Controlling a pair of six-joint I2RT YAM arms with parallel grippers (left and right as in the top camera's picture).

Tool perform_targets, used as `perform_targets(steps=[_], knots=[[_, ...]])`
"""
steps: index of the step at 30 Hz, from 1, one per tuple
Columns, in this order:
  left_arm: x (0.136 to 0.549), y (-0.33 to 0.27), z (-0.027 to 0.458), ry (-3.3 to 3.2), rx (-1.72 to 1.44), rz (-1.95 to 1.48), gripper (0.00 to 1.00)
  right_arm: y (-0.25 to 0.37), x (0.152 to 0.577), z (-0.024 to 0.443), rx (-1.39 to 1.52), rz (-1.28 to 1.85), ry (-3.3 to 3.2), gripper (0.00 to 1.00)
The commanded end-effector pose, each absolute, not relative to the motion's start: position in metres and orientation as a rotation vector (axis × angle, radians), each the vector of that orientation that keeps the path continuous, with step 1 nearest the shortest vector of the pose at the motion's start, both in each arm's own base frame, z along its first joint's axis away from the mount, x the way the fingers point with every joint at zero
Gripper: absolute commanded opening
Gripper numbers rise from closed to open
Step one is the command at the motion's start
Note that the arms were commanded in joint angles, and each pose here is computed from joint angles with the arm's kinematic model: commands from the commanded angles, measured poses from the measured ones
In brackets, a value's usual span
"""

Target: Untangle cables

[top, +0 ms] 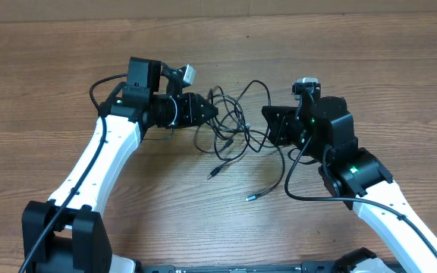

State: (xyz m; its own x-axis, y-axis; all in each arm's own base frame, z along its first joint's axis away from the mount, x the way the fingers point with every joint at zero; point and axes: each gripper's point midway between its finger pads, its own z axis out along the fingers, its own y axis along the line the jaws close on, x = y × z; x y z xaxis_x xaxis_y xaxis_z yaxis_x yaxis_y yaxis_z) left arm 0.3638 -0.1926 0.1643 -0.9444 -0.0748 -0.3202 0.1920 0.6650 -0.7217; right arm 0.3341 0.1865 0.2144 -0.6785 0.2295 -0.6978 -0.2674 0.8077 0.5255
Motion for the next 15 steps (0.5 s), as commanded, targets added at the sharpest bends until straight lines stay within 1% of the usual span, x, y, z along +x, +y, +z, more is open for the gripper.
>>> perform_targets(steps=[1, 2, 8, 9, 15], knots=[[0.37, -0.188, 0.179, 2.516, 0.117, -1.091, 0.87, 0.2, 0.327, 0.239, -0.099, 0.895, 2.135, 0.04], [0.37, -0.188, 0.179, 2.518, 0.105, -1.094, 1.0, 0.203, 0.325, 0.24, -0.113, 0.915, 2.136, 0.04], [0.37, -0.188, 0.178, 2.536, 0.041, -1.11, 1.0, 0.212, 0.317, 0.244, -0.14, 1.007, 2.139, 0.04], [0.37, -0.188, 0.178, 2.537, 0.041, -1.104, 1.0, 0.213, 0.318, 0.248, -0.107, 1.032, 2.141, 0.04], [0.368, -0.203, 0.178, 2.526, 0.096, -1.086, 1.0, 0.223, 0.315, 0.279, -0.151, 1.114, 2.084, 0.04]])
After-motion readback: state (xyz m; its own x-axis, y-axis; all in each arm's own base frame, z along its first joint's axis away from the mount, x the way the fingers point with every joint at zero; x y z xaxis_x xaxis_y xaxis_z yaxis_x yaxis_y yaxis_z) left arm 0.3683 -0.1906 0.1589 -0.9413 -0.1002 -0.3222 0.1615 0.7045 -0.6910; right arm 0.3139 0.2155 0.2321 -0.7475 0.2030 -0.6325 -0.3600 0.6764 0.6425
